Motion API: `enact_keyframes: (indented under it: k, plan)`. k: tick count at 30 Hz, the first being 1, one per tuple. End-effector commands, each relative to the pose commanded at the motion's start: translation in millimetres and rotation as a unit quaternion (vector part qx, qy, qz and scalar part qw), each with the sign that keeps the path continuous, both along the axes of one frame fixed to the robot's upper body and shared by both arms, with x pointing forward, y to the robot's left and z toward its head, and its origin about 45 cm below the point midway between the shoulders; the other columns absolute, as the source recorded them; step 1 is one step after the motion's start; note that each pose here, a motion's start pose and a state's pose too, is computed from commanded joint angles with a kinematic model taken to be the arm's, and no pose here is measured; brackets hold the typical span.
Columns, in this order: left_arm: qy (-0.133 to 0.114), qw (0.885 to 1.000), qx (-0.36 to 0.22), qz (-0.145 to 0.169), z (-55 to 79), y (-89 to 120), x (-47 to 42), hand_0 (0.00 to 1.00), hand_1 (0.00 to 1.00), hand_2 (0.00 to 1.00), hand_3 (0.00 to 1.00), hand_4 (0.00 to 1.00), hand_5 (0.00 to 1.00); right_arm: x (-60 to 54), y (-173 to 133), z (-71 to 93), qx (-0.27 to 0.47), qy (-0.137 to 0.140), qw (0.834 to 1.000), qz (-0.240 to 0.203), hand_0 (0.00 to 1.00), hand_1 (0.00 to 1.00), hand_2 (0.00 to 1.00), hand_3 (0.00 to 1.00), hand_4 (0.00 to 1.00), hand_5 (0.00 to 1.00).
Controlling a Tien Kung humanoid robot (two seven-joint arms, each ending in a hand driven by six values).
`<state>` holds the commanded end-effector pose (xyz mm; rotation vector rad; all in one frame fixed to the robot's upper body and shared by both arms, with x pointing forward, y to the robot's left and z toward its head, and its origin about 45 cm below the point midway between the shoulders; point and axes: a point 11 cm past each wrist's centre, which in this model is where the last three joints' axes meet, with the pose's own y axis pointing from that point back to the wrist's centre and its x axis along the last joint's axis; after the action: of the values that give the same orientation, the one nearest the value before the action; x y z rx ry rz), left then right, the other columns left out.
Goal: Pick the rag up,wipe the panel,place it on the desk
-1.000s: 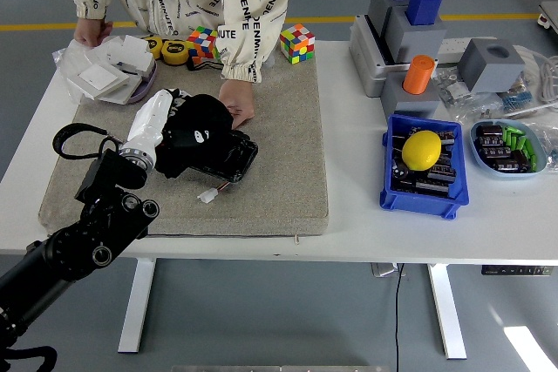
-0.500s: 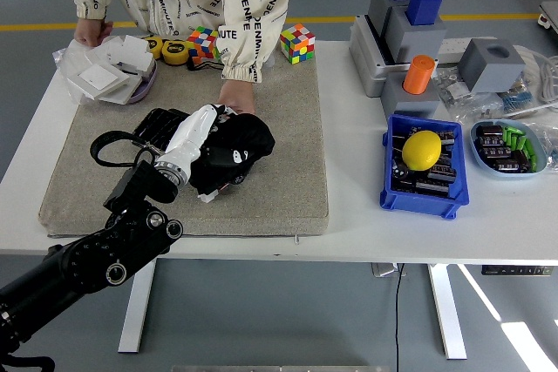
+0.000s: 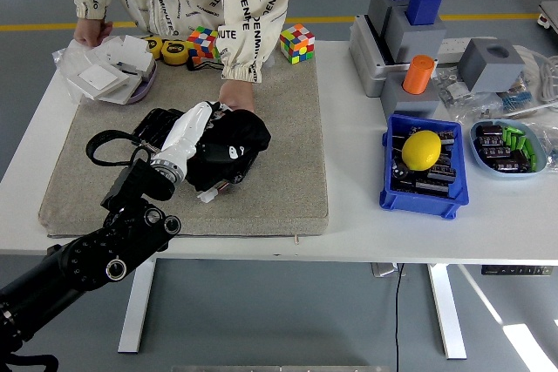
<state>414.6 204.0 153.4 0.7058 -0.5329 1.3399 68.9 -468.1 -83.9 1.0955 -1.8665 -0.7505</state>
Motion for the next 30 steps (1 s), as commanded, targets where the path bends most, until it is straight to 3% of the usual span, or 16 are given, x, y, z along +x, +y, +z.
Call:
enact_keyframes:
  k: [16,30]
  plan:
    - [-0.012,0.995,-0.006,0.098,-2.3,58.0,16.4,0.196,0.204,0.249,0.548,0.595,0.002,-0.6,-0.5,0.1,0.0,0.0,1.0,-0.001,0.52,0.548,0.489,0.521,0.846,0.35]
    - [-0.024,0.979,0.002,0.203,-3.5,116.9,21.2,0.196,0.203,0.25,0.548,0.594,0.002,0.3,0.0,0.1,0.001,-0.001,1.0,-0.001,0.52,0.548,0.489,0.521,0.846,0.351]
